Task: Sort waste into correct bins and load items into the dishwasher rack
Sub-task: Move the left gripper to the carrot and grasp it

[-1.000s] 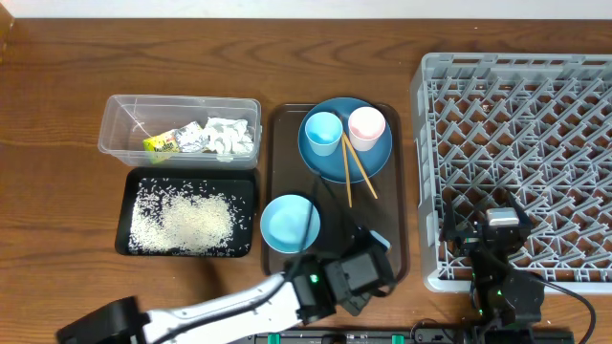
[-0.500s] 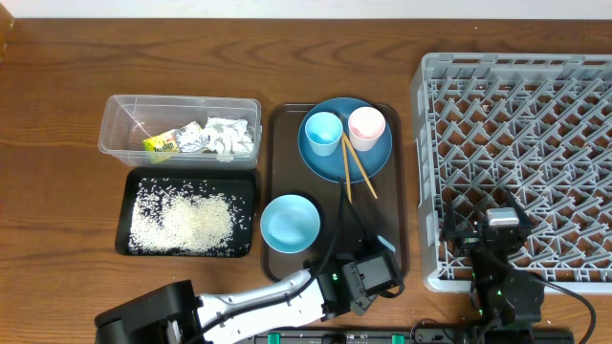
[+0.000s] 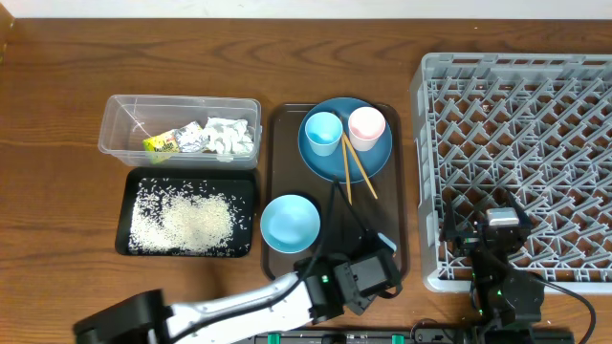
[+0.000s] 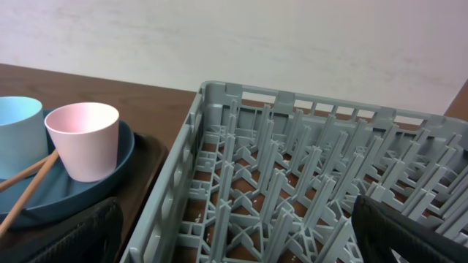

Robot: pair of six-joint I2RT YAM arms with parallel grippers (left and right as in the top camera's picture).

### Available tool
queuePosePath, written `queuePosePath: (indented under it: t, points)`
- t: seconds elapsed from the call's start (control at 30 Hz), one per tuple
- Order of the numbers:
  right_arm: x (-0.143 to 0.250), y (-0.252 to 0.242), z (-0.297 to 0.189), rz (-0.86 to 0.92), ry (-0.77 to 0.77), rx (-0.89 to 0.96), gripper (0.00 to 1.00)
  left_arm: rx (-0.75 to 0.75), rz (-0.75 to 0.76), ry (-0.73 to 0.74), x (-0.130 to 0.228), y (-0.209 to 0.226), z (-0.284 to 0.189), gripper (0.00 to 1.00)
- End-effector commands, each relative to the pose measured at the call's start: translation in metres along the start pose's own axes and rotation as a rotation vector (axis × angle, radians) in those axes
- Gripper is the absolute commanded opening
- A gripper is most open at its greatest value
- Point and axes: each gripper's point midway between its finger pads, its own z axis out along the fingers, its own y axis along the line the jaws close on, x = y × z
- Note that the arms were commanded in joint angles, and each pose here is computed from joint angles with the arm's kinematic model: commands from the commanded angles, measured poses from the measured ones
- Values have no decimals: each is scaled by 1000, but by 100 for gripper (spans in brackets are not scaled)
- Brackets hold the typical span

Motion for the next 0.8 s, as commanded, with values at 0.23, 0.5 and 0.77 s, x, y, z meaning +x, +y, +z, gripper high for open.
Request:
queuePosePath:
  t: [0.23, 0.5, 0.77]
  points:
    - [1, -1, 0, 7, 4, 5, 99, -109, 80, -104, -23, 17, -11, 36]
    - [1, -1, 0, 7, 4, 5, 99, -181, 155, 5, -2, 27, 30, 56]
    - [1, -1, 0, 7, 3, 5, 99, -189, 158, 21, 2, 27, 41, 55]
